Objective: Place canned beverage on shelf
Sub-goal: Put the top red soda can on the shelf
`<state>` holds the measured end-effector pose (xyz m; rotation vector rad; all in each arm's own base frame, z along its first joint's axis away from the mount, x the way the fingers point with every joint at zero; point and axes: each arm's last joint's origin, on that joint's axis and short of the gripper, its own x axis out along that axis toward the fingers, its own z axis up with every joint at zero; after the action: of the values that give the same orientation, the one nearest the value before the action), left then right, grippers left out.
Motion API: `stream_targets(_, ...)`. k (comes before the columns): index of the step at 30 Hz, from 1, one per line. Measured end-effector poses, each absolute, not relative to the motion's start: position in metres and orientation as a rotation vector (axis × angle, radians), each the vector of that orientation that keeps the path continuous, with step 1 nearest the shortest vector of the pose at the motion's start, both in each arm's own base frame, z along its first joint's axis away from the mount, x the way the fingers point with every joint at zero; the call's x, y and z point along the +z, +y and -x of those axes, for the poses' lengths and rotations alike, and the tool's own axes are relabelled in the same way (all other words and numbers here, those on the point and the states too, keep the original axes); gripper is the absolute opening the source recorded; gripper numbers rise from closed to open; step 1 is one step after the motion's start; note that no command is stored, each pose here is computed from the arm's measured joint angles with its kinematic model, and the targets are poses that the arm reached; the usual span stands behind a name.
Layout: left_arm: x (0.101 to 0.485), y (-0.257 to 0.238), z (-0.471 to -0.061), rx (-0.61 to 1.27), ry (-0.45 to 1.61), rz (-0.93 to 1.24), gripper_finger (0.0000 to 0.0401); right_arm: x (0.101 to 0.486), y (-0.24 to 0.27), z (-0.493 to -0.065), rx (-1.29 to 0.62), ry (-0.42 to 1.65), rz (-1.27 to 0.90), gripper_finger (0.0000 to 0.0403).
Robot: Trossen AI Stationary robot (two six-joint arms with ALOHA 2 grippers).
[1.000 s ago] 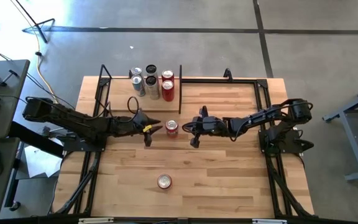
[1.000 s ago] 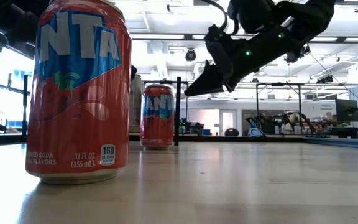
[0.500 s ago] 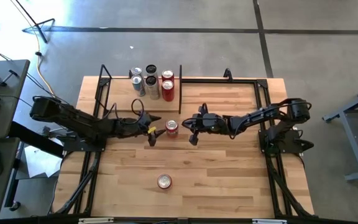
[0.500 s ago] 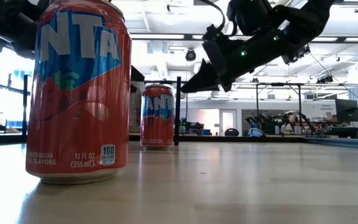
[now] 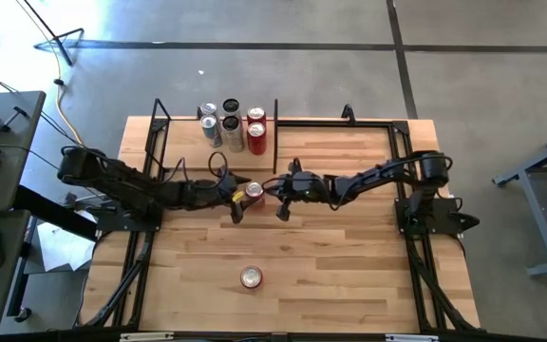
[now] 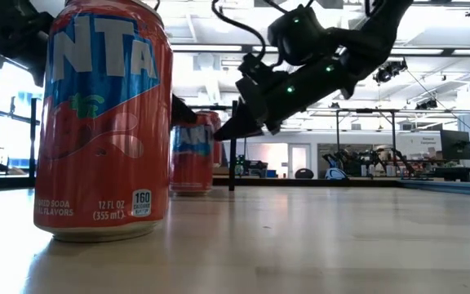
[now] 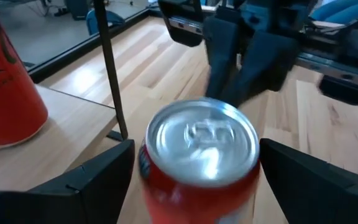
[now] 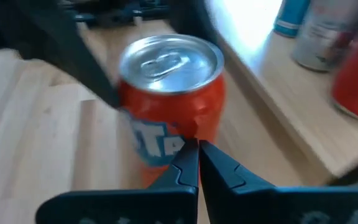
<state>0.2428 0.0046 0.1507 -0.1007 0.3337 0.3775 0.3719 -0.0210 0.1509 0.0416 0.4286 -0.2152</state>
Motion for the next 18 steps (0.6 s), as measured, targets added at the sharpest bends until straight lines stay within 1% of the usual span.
stream_targets(4,0.1527,0.0055,-0.2476,0.36,0.337,0.082,0.0333,0.1521,-0.0188,-0.3768,-0.184,0.427,-0.038,0.0)
stream_targets(11,0.1509,0.0056,-0.2523,0.36,0.363,0.017,0.0329,0.1526,-0.0194,-0.3776,-0.181,0.43,-0.039,0.0)
stream_targets(13,0.1494,0.0056,-0.252,0.362,0.374,0.014,0.0319,0.1525,-0.0194,-0.3776,-0.182,0.431,-0.04,0.0)
stream_targets(18,0.1521,0.0063,-0.25,0.377,0.381,-0.028,0.0277,0.1523,-0.0194,-0.3775,-0.181,0.433,-0.039,0.0)
